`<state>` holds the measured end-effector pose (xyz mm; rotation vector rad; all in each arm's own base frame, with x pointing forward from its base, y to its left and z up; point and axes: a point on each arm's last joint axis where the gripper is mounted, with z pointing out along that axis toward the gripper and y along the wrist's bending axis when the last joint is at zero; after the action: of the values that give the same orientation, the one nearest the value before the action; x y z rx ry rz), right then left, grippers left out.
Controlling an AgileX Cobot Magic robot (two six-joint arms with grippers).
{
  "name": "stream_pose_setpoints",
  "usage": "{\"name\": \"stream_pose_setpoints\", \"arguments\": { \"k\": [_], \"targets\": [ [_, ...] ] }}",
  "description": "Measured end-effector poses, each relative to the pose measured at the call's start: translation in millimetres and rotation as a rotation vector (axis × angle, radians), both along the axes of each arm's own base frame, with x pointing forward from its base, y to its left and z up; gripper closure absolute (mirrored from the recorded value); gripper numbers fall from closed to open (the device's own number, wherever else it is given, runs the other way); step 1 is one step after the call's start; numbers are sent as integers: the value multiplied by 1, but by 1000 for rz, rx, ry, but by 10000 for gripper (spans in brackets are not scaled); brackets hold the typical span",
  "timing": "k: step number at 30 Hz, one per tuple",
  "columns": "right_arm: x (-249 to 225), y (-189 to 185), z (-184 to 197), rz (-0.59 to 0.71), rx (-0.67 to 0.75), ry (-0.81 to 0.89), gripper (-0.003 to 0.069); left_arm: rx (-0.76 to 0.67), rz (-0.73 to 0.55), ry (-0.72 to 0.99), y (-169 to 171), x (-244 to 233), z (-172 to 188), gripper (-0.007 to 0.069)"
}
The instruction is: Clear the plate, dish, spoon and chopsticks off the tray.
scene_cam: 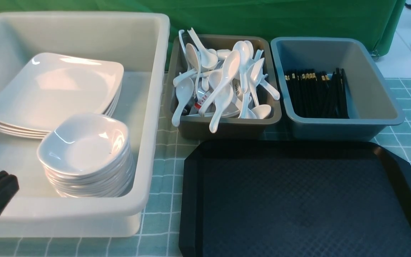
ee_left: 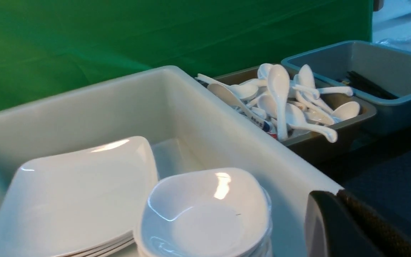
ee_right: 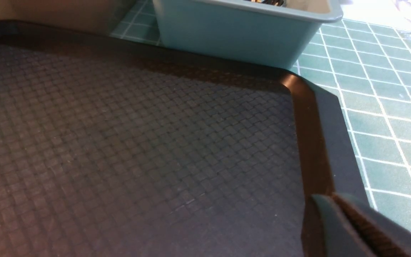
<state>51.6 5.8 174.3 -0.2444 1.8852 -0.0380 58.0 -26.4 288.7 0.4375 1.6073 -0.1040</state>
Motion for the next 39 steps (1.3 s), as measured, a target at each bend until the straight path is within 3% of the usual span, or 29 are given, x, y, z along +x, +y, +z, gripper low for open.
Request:
{"name": "stream_pose_setpoints", "arguments": {
  "k": [8, 13, 19, 39],
  "targets": [
    [0, 0, 0, -3, 7, 1, 583, -137, 230, -39, 18, 1, -29, 614],
    [0, 0, 0, -3, 9, 1, 572, -194, 306, 10, 23, -2, -80, 614],
    [0, 0, 0, -4, 11, -1, 564, -187, 312, 176, 21, -4, -106, 614],
    [0, 0, 0, -5, 12, -1, 519, -183, 310, 186, 20, -4, -107, 614]
  ]
}}
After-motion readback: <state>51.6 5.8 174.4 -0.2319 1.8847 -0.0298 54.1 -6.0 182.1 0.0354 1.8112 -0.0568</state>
